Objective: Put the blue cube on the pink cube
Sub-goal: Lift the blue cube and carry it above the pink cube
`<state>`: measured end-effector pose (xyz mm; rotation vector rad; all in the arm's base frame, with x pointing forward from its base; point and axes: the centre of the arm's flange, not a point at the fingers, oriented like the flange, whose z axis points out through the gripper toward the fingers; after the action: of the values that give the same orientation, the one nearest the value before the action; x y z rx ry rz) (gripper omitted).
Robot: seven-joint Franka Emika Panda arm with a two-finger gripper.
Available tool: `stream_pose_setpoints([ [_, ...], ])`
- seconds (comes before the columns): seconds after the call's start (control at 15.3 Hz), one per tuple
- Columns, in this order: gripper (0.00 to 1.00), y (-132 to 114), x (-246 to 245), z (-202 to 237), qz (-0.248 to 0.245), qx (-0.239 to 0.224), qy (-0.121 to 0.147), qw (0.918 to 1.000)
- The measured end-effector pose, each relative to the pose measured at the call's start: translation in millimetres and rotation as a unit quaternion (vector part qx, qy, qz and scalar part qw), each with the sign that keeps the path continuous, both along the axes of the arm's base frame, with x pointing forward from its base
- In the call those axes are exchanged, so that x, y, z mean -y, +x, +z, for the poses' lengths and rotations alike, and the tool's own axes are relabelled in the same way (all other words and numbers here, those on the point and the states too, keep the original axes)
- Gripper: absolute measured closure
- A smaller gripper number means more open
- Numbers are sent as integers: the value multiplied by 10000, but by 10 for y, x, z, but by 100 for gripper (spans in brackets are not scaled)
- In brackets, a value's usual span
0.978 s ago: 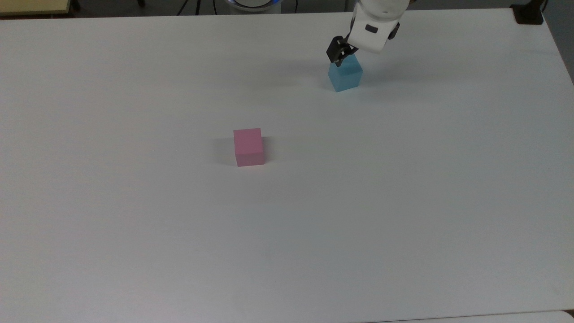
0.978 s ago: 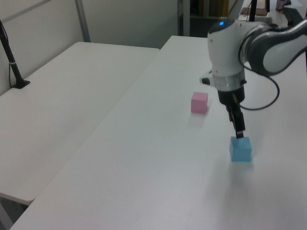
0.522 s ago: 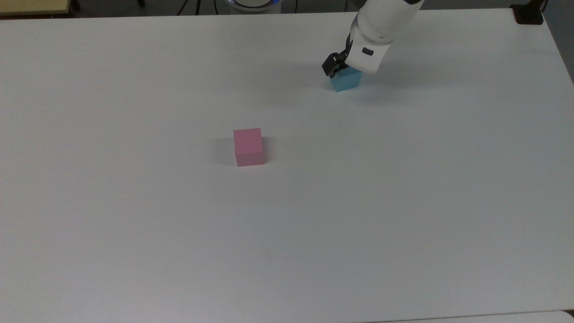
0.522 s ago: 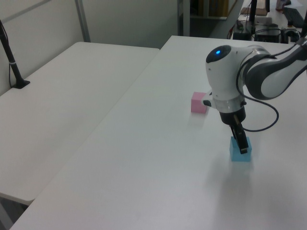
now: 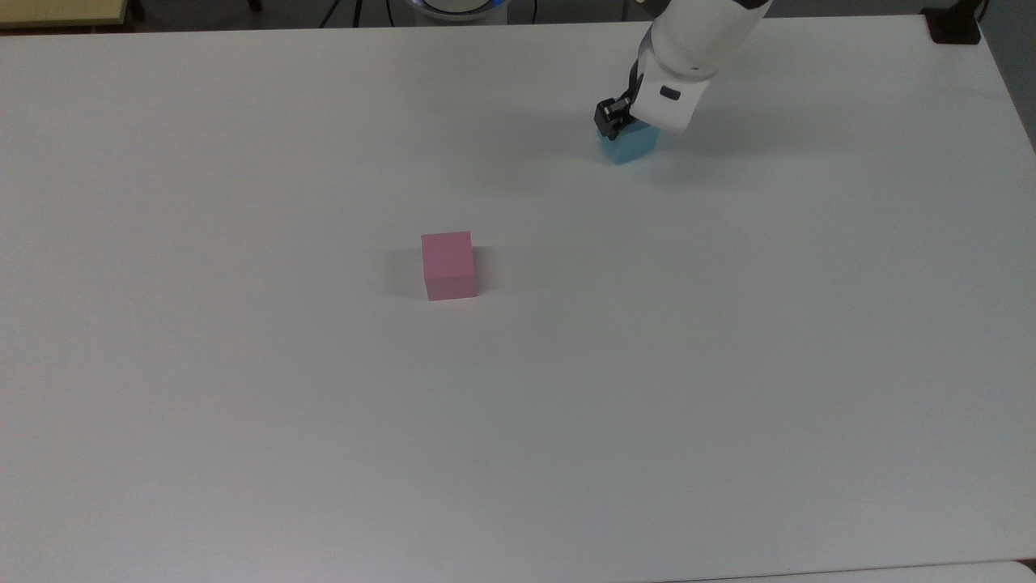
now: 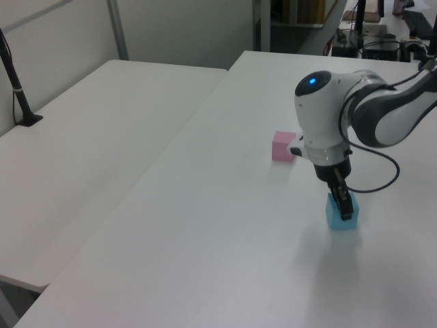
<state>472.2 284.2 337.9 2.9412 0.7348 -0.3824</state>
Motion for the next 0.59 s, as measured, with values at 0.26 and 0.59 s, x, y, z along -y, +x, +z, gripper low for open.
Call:
stream_pose_setpoints([
  [0.26, 41, 271, 486, 832, -532, 75, 42, 9985],
  [0.59, 41, 720, 1323, 1825, -1304, 506, 241, 9899],
])
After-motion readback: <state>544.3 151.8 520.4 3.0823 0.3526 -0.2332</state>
